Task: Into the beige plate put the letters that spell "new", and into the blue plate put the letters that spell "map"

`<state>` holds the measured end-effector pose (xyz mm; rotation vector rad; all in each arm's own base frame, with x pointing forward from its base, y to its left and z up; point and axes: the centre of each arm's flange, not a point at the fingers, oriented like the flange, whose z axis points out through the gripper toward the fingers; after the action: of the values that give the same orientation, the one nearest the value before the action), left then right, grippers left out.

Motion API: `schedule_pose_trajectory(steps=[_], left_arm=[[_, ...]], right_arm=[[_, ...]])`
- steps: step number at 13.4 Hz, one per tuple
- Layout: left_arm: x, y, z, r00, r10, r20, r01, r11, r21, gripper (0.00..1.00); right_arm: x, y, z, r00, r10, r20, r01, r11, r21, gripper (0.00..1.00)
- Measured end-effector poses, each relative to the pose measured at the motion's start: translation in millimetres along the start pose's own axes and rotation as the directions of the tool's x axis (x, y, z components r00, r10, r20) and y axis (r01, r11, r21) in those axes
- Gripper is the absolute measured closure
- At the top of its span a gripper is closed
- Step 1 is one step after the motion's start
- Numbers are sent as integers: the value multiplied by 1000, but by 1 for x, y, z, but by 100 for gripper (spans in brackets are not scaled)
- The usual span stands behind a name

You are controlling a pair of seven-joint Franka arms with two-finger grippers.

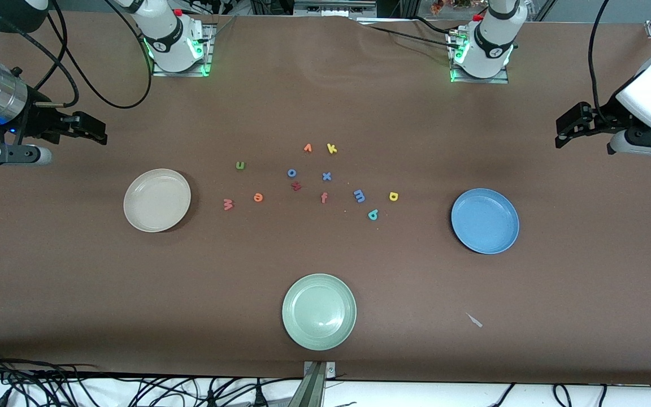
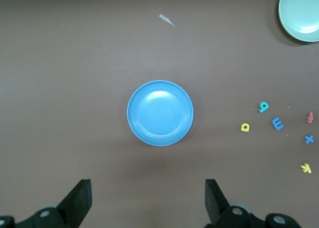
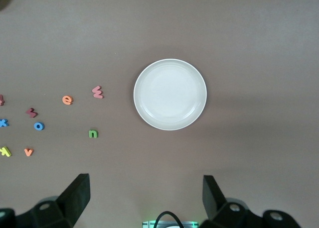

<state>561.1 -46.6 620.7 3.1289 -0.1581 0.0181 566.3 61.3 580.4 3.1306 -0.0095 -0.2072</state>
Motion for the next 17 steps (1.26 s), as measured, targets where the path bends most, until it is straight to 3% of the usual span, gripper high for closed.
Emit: schedule_pose_trajectory(steps=[10,17], left_arm=[[18,1,37,998,5,63,-5,1000,-5,0],[22,-1,34,999,1,51,0,1000,-5,0]], right_arm=[[0,0,0,1000,0,0,0,1000,0,0],[0,0,0,1000,0,0,0,1000,0,0]])
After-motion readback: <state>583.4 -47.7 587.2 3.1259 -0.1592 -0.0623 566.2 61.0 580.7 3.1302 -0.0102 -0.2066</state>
